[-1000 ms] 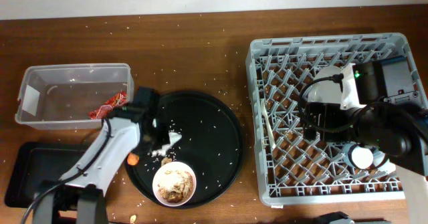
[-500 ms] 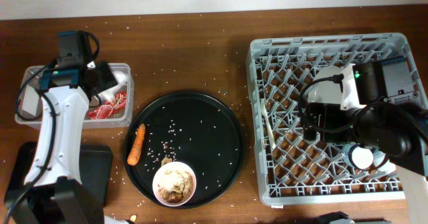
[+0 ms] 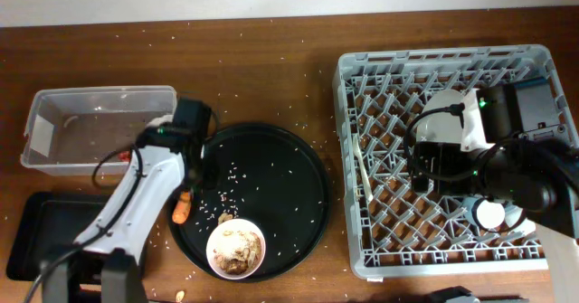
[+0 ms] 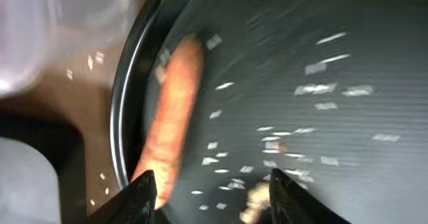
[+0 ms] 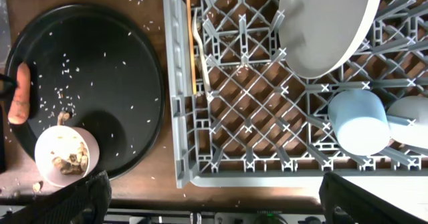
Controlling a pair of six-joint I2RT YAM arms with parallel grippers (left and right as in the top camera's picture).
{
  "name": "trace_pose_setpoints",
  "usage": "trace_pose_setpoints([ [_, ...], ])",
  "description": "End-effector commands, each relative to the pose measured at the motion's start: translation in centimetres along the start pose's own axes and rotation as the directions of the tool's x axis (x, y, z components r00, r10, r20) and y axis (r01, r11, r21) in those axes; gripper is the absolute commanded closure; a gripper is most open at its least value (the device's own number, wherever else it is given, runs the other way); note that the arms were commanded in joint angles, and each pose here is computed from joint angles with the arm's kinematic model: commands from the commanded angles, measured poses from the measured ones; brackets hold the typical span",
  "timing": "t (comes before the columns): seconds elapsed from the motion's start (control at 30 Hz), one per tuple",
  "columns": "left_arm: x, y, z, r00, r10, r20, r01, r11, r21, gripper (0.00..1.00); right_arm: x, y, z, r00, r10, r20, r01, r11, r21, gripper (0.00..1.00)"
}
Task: Sort waste into correct bins and load items into the dishwasher rack
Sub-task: 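Grasp the carrot on the round tray with the left gripper, then place the carrot onto the black tray with the left gripper, then grasp the white bowl of food scraps with the left gripper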
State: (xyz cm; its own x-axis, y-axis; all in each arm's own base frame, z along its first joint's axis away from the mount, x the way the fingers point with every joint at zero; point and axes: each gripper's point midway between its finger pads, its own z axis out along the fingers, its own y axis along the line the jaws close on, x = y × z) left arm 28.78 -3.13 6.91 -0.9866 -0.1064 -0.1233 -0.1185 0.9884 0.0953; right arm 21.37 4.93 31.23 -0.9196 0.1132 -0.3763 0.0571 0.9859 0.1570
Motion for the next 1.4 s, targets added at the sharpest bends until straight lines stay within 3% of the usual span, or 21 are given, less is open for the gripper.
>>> trace_pose_setpoints([
  [0.0, 0.9, 2.8, 2.4, 0.996, -0.093, -0.013, 0.091, 0.993, -0.073, 0.46, 0.0, 0.1, -0.1, 1.0, 0.005, 0.002, -0.005, 1.0, -0.006, 0.01],
  [0.2, 2.9, 2.1, 5.6, 0.996, -0.082, -0.025, 0.081, 0.996, -0.025, 0.48, 0.0, 0.1, -0.1, 1.0, 0.005, 0.002, -0.005, 1.0, -0.006, 0.01],
  [0.43, 2.9, 0.8, 6.1, 1.0, 0.021, -0.018, -0.02, 0.998, 0.052, 0.9, 0.0, 0.1, -0.1, 1.0, 0.004, 0.001, -0.004, 1.0, -0.006, 0.01],
  [0.5, 2.6, 0.7, 5.9, 1.0, 0.021, -0.011, -0.02, 0.998, 0.053, 0.99, 0.0, 0.1, -0.1, 1.0, 0.005, 0.001, -0.005, 1.0, -0.006, 0.01],
  [0.53, 2.2, 0.7, 5.5, 1.0, 0.019, -0.002, -0.019, 0.998, 0.055, 1.0, 0.0, 0.1, -0.1, 1.0, 0.005, 0.001, -0.005, 1.0, -0.005, 0.01],
  [0.67, 0.3, 1.1, -1.5, 1.0, -0.003, 0.014, 0.002, 0.998, 0.059, 0.99, 0.0, 0.1, -0.1, 1.0, 0.005, 0.0, -0.005, 1.0, -0.005, 0.01],
  [0.8, 3.3, 3.3, -5.1, 0.979, -0.191, -0.065, 0.192, 0.981, 0.015, 0.99, 0.0, 0.1, -0.1, 1.0, 0.005, 0.001, -0.005, 1.0, -0.006, 0.01],
  [0.93, 5.4, 7.5, -4.9, 0.902, -0.409, -0.134, 0.404, 0.912, -0.068, 0.99, 0.0, 0.1, -0.1, 1.0, 0.005, 0.002, -0.005, 1.0, -0.005, 0.01],
  [1.03, 5.4, 11.5, -3.4, 0.794, -0.598, -0.111, 0.591, 0.802, -0.087, 0.98, 0.0, 0.1, -0.1, 1.0, 0.005, 0.001, -0.005, 1.0, -0.006, 0.01],
  [1.07, 5.5, 12.8, -2.9, 0.741, -0.664, -0.102, 0.658, 0.748, -0.087, 0.94, 0.0, 0.1, -0.1, 1.0, 0.005, 0.001, -0.005, 1.0, -0.006, 0.01],
  [1.1, 5.5, 14.2, -2.3, 0.677, -0.73, -0.094, 0.727, 0.683, -0.064, 0.76, 0.0, 0.1, -0.1, 1.0, 0.005, 0.001, -0.005, 1.0, -0.006, 0.01],
  [1.13, 6.1, 15.0, -2.0, 0.649, -0.755, -0.097, 0.751, 0.656, -0.076, 0.48, 0.0, 0.1, -0.1, 1.0, 0.005, 0.001, -0.005, 1.0, -0.006, 0.01],
  [1.17, 6.6, 15.6, -1.7, 0.63, -0.77, -0.101, 0.765, 0.638, -0.092, 0.4, 0.0, 0.1, -0.1, 1.0, 0.004, 0.001, -0.004, 1.0, -0.006, 0.01],
  [1.33, 6.8, 15.5, -1.7, 0.636, -0.762, -0.12, 0.76, 0.646, -0.076, 0.4, 0.0, 0.1, -0.1, 1.0, 0.005, 0.002, -0.005, 1.0, -0.006, 0.01],
  [1.37, 6.3, 14.5, -2.2, 0.678, -0.72, -0.15, 0.727, 0.687, -0.016, 0.5, 0.0, 0.1, -0.1, 1.0, 0.005, 0.001, -0.005, 1.0, -0.006, 0.01],
])
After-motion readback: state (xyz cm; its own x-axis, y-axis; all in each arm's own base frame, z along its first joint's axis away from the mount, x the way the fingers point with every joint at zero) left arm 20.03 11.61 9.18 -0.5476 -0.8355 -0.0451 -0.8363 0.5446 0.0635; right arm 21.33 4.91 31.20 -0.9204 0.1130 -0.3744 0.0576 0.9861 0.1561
